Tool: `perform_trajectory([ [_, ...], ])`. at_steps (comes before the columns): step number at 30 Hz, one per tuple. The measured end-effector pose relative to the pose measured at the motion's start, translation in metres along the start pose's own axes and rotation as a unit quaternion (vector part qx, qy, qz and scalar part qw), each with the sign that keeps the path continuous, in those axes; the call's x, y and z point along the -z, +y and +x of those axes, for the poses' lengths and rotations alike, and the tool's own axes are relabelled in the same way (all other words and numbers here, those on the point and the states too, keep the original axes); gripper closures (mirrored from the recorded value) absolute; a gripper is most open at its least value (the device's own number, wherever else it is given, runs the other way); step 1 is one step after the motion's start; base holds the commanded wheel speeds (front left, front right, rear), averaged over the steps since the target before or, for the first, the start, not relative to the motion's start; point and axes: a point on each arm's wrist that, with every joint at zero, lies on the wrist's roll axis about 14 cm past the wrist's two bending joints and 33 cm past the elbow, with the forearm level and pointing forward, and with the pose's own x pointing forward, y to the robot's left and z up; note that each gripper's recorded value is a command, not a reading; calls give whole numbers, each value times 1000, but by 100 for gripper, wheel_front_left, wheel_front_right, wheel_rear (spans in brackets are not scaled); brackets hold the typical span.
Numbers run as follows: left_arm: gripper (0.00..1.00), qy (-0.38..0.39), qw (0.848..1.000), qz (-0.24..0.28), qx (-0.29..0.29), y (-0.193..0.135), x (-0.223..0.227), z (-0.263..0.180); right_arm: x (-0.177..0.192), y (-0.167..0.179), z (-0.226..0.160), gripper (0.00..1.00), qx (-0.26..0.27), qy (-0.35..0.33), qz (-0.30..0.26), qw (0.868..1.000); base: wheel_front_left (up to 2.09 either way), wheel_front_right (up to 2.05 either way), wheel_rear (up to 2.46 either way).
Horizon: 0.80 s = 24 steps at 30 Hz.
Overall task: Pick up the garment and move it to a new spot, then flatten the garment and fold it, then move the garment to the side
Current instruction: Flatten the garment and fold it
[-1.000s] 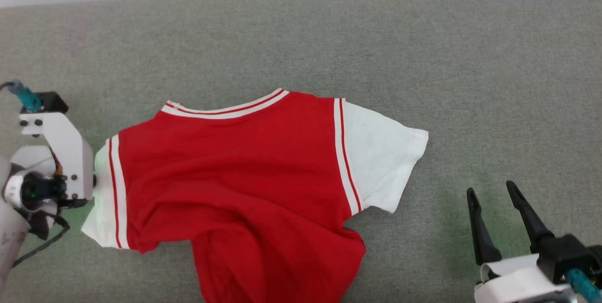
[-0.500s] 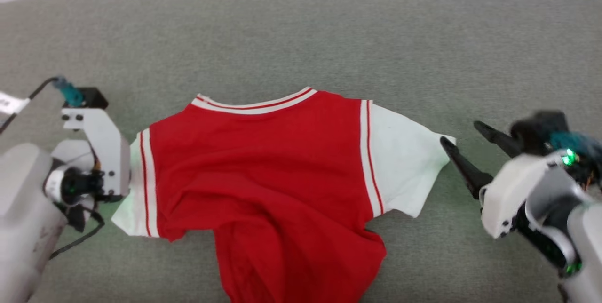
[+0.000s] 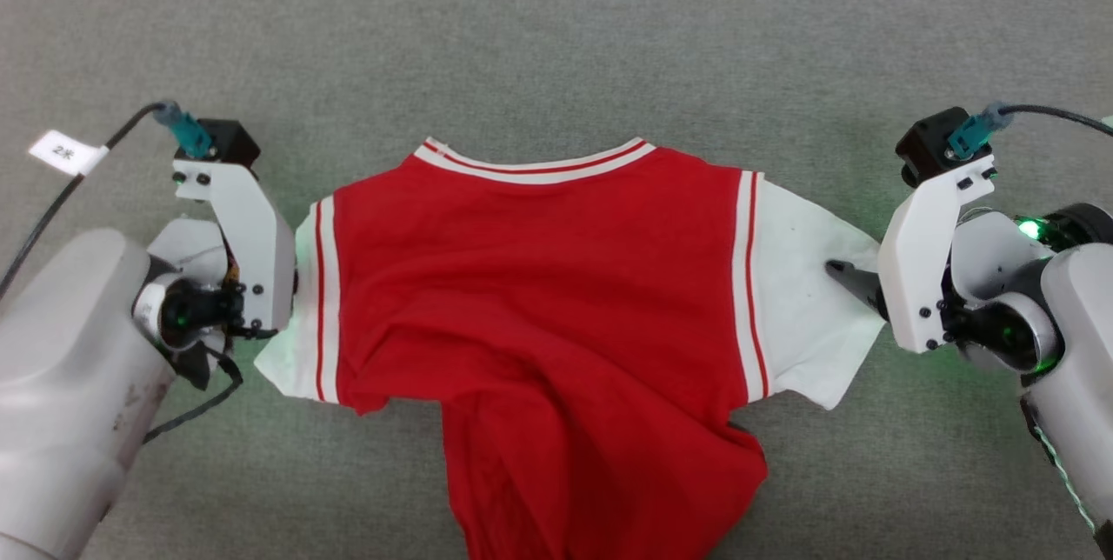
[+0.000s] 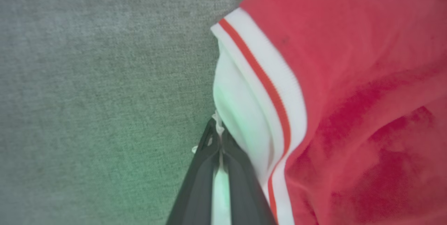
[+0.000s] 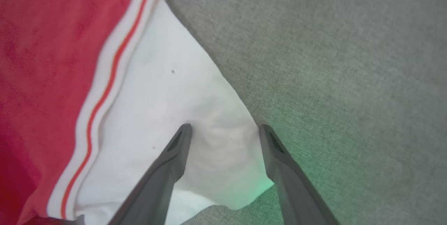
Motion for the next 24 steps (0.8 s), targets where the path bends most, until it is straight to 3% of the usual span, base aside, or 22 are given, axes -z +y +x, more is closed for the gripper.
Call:
perform_trajectory([
  [6, 100, -1, 1000, -5, 1, 3, 0, 2, 7, -4, 9, 0, 2, 71, 24, 997, 0, 0, 0],
  [7, 100, -1, 1000, -6, 1, 3, 0, 3, 7, -4, 10, 18, 2, 76, 25, 997, 0, 0, 0],
  [8, 100, -1, 1000, -7, 1, 3, 0, 3, 6, -5, 10, 88, 5, 77, 29, 997, 0, 0, 0],
  [9, 100, -2, 1000, -8, 2, 3, -1, 4, 6, -6, 10, 100, 5, 77, 36, 996, 0, 0, 0],
  [16, 100, -19, 1000, -15, 7, 1, -9, 4, 1, -4, 8, 100, 3, 65, 52, 997, 0, 0, 0],
  [19, 100, -45, 999, -12, 6, -1, -23, -3, -14, -6, 1, 100, 7, 28, 54, 998, 0, 0, 0],
  [24, 100, -106, 994, 6, -12, 1, -62, -32, -68, -14, -23, 100, 27, -83, 41, 995, 0, 0, 0],
])
